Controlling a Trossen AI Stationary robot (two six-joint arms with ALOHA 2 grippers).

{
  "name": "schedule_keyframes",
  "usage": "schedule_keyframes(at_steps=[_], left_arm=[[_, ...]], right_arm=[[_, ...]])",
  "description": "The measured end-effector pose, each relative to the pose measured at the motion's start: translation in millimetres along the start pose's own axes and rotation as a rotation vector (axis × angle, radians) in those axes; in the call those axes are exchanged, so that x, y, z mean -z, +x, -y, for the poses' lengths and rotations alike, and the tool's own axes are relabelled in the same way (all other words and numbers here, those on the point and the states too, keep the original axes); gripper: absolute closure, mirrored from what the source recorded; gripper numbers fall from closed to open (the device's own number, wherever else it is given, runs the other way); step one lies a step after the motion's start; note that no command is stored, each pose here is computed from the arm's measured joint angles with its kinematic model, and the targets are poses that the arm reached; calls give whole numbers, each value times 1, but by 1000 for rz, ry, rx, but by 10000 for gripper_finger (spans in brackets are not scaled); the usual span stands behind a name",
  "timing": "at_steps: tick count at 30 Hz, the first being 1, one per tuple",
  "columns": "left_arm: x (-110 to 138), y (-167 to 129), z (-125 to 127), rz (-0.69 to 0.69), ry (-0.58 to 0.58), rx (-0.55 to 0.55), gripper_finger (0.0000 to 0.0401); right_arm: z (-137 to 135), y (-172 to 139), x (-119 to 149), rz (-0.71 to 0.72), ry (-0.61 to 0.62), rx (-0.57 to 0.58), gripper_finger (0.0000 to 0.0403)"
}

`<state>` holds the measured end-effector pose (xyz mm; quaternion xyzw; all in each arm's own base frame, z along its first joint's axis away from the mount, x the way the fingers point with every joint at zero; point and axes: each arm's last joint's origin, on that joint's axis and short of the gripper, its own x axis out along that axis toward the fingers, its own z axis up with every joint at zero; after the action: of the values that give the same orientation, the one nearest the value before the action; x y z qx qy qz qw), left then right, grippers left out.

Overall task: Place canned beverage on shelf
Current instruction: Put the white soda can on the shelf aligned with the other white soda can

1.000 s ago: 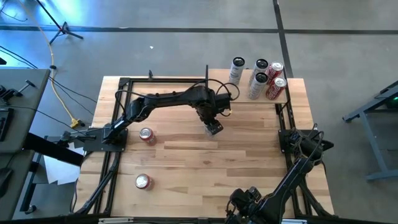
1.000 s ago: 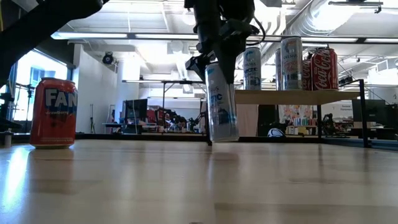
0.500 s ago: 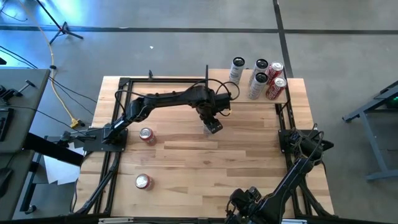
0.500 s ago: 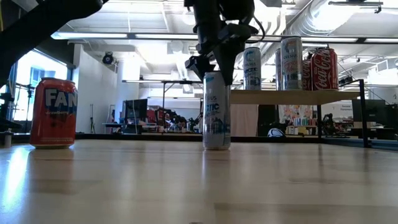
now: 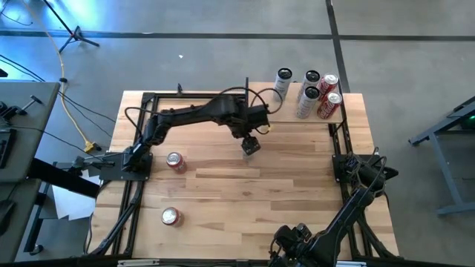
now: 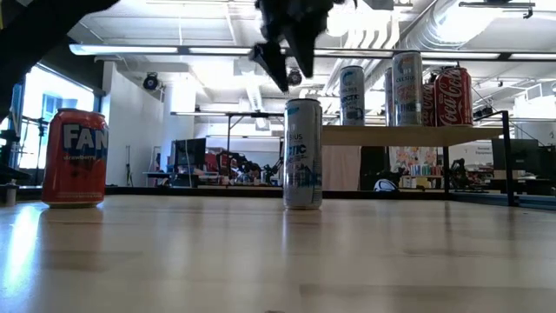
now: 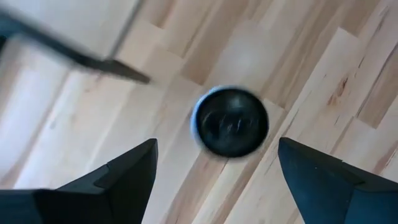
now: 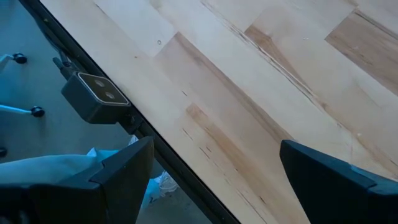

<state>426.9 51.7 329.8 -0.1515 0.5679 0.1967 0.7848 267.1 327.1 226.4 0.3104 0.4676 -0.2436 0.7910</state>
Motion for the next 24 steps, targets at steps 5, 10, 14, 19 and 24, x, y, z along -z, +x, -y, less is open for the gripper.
schedule_keyframes(at_steps=[5,10,14,19,24], left_arm=[[19,-46,3,96,10,-99,90],[51,-97,10,236,-43,-240,91],[87,-126,19,358,-107,-286,91],[145,-144,20,409,-207,-251,91],[204,-139,12,437,-277,-233,91]], right_arm=[[0,0,0,-6,1,-2,66],[-1,0,0,-8,5,-9,66],[-2,0,0,-11,9,-19,66],[-3,0,1,-15,14,-30,66],[-3,0,1,-15,14,-30,66]])
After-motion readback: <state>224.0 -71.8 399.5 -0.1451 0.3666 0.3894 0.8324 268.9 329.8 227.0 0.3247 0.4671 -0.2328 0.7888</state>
